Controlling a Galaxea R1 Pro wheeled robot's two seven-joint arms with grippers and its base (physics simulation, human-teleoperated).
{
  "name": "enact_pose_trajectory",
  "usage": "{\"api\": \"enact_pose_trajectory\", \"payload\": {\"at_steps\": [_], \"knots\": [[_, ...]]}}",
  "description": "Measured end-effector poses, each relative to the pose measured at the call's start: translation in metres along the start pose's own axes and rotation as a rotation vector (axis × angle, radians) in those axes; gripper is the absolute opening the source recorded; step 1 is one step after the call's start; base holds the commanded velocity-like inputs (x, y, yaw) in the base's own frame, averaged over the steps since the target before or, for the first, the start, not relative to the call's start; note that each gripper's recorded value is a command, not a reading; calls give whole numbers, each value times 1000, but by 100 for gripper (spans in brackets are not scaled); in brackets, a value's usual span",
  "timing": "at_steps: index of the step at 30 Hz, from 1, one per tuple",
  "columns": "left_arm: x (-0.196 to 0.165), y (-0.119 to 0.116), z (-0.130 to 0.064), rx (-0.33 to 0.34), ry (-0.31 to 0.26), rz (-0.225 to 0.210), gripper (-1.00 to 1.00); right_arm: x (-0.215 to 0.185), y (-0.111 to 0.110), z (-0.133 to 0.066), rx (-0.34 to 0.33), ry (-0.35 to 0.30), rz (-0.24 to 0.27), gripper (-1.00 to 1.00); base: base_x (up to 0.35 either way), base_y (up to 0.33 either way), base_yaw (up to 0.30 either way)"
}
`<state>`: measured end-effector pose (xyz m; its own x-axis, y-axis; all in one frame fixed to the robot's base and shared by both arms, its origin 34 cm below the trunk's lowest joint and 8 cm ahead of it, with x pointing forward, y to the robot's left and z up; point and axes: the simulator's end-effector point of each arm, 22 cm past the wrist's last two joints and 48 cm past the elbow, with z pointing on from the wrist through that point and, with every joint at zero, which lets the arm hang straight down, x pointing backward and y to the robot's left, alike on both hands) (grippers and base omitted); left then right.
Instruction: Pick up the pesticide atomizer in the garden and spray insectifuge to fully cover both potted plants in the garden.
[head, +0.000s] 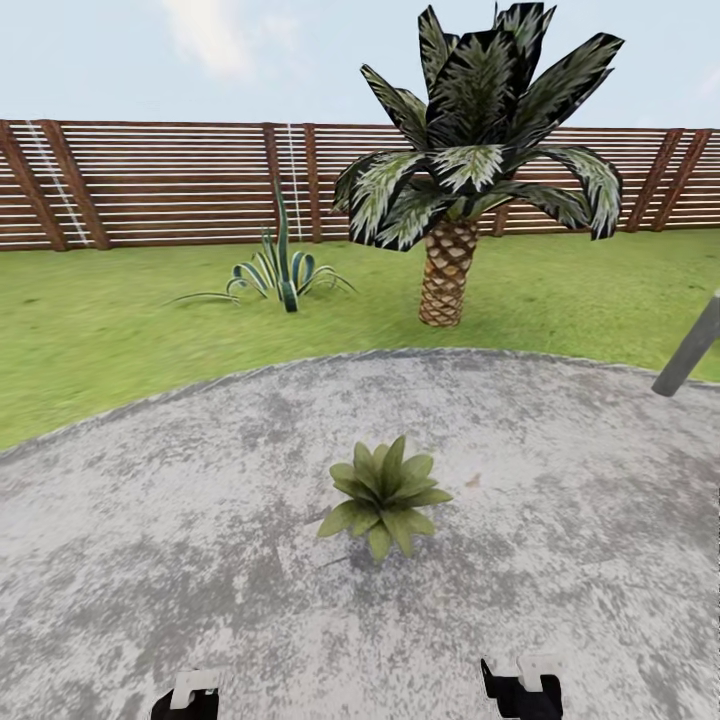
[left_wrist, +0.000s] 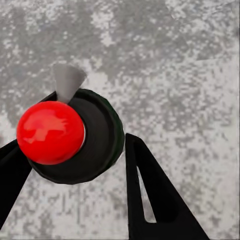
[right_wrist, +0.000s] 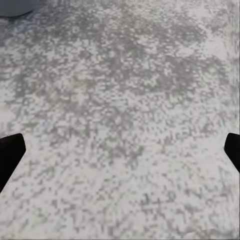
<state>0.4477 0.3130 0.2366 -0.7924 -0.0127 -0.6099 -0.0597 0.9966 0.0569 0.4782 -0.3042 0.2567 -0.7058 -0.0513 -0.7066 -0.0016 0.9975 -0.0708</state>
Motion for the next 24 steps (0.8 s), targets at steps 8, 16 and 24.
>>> {"api": "enact_pose_trajectory", "payload": {"at_steps": [8,16,24], "knots": [[0,0,0,0,0,0,-100,0,0,0,0,0,0,100,113,-262,0],[0,0,0,0,1,0,-100,0,0,0,0,0,0,100,51,-271,0],[0,0,0,0,2,0,-100,0,0,0,0,0,0,100,2,-273,0]]}}
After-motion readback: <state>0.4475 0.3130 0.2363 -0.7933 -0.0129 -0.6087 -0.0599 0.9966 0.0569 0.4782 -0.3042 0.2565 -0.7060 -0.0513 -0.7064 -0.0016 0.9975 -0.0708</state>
